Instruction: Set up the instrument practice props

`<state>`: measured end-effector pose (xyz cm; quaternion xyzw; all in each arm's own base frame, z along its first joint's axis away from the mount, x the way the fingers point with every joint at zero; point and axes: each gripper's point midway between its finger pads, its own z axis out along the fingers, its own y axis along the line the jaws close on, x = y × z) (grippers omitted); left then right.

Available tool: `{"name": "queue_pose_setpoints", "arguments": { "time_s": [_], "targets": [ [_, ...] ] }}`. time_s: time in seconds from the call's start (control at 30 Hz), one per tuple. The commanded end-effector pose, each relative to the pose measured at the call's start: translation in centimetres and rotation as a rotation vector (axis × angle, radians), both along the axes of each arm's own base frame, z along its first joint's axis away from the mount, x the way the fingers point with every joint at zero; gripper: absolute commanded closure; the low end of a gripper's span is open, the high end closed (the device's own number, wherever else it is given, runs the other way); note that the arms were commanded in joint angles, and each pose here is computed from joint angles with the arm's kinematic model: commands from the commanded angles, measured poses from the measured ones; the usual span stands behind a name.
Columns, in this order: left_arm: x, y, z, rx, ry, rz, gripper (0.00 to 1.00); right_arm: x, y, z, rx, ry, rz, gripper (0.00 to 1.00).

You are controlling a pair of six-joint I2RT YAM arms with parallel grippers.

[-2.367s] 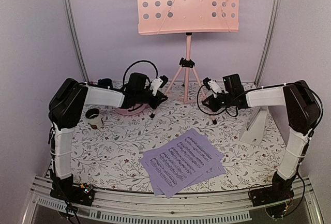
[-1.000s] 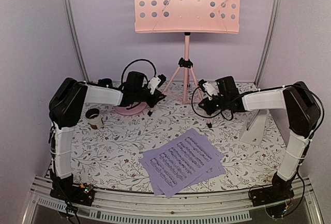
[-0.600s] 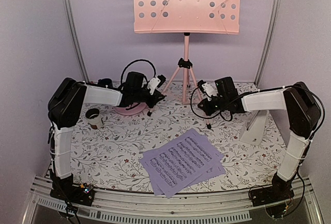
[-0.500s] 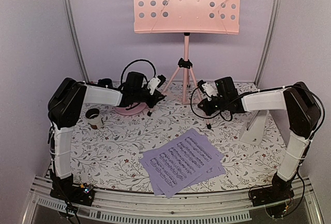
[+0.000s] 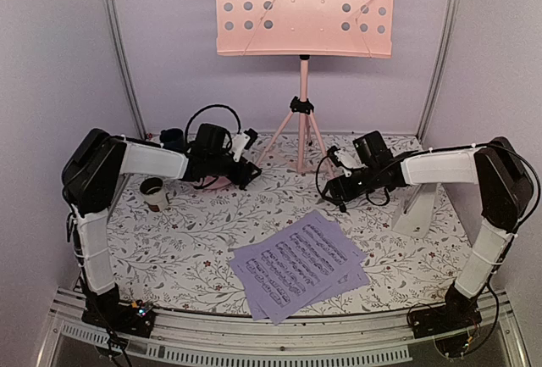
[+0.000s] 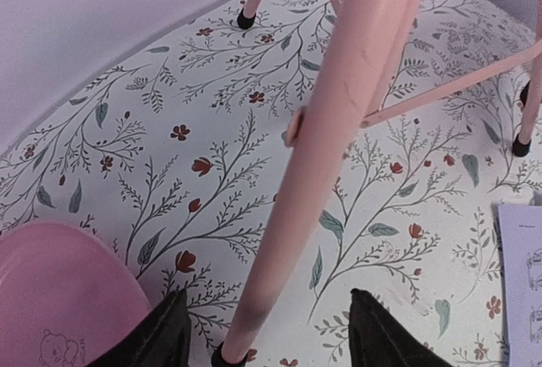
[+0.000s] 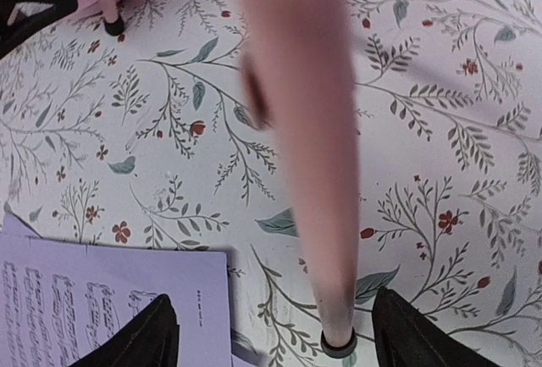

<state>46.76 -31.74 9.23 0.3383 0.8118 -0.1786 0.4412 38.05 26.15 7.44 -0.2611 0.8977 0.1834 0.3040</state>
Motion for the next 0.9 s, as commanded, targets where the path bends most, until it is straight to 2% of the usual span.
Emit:
{"name": "queue_pose_setpoints", "arguments": {
  "time_s": [0.0, 0.03, 0.13, 0.3, 0.47, 0.7, 0.87],
  "targets": [
    [-1.1, 1.1, 4.8, -0.064, -0.071, 0.042, 0.31, -0.7, 0.5, 4.8, 0.095, -0.047, -0.002, 0.13],
    [-1.5, 1.4, 5.0, -0.068, -0.069, 0.051, 0.30, -0.9, 0.6, 5.6, 0.109, -0.054, -0.001, 0.07],
    [-3.4, 2.1, 5.6, -0.083, -0.056, 0.051, 0.28, -1.3, 0.4, 7.7, 0.138, -0.081, -0.003, 0.03],
    [-8.6, 0.5, 4.2, -0.088, 0.006, -0.039, 0.29, -3.9, 0.4, 8.8, 0.218, -0.035, 0.023, 0.04],
    [-14.2, -4.3, 1.7, -0.042, 0.052, -0.186, 0.32, -6.9, 0.6, 6.0, 0.276, 0.107, 0.037, 0.09],
    [-17.2, -9.3, -1.0, -0.014, 0.112, -0.289, 0.37, -8.5, 0.3, 3.8, 0.293, 0.187, 0.018, 0.15],
    [-17.1, -9.3, -3.4, 0.048, 0.161, -0.229, 0.42, -8.8, 0.2, 3.6, 0.300, 0.193, 0.014, 0.18]
  ]
}}
